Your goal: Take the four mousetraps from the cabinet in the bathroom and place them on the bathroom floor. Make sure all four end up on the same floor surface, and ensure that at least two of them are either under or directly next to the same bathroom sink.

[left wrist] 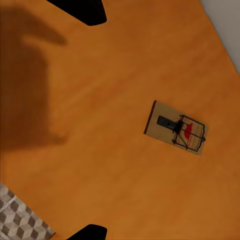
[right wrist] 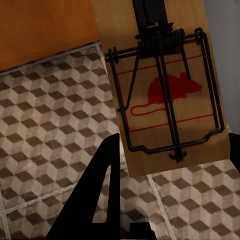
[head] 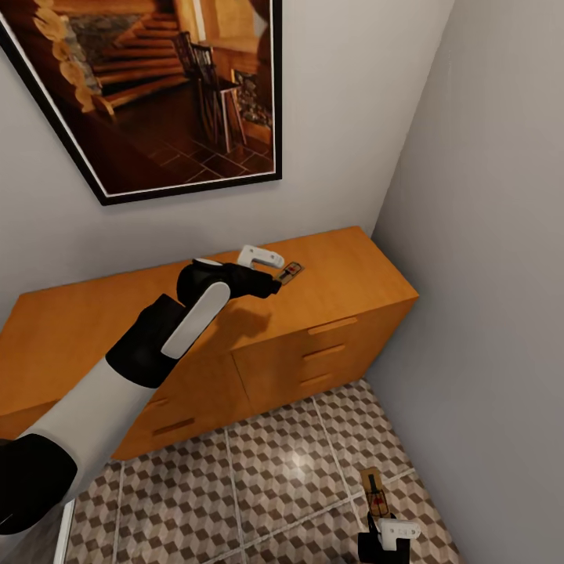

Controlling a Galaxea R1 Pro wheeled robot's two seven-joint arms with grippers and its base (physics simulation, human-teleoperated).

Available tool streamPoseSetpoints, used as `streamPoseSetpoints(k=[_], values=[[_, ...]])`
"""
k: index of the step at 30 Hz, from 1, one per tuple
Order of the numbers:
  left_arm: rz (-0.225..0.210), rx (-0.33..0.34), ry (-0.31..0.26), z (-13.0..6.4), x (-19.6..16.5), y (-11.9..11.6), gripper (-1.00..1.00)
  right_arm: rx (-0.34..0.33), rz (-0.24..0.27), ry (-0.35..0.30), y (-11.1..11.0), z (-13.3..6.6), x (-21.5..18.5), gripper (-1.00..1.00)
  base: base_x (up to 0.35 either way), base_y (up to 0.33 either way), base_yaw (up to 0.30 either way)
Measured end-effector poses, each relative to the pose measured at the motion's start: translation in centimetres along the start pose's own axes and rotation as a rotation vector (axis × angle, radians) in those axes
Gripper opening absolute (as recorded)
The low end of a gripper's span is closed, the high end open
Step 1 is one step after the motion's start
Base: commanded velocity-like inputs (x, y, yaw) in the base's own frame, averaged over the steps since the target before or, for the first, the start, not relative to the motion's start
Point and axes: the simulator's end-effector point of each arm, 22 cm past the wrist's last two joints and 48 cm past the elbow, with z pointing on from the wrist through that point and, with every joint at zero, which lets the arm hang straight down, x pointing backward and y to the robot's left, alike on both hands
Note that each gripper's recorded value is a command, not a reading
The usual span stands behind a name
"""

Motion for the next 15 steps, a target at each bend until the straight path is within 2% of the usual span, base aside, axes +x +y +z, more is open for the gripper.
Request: streamPoseSetpoints(k=[15], values=[[0.002, -0.001, 0.010, 0.25, 0.36, 0.00, 1.00, -0.003, 0.001, 0.002, 0.22, -0.02, 0.05, -1.00, 0.000, 0.000, 0.000]])
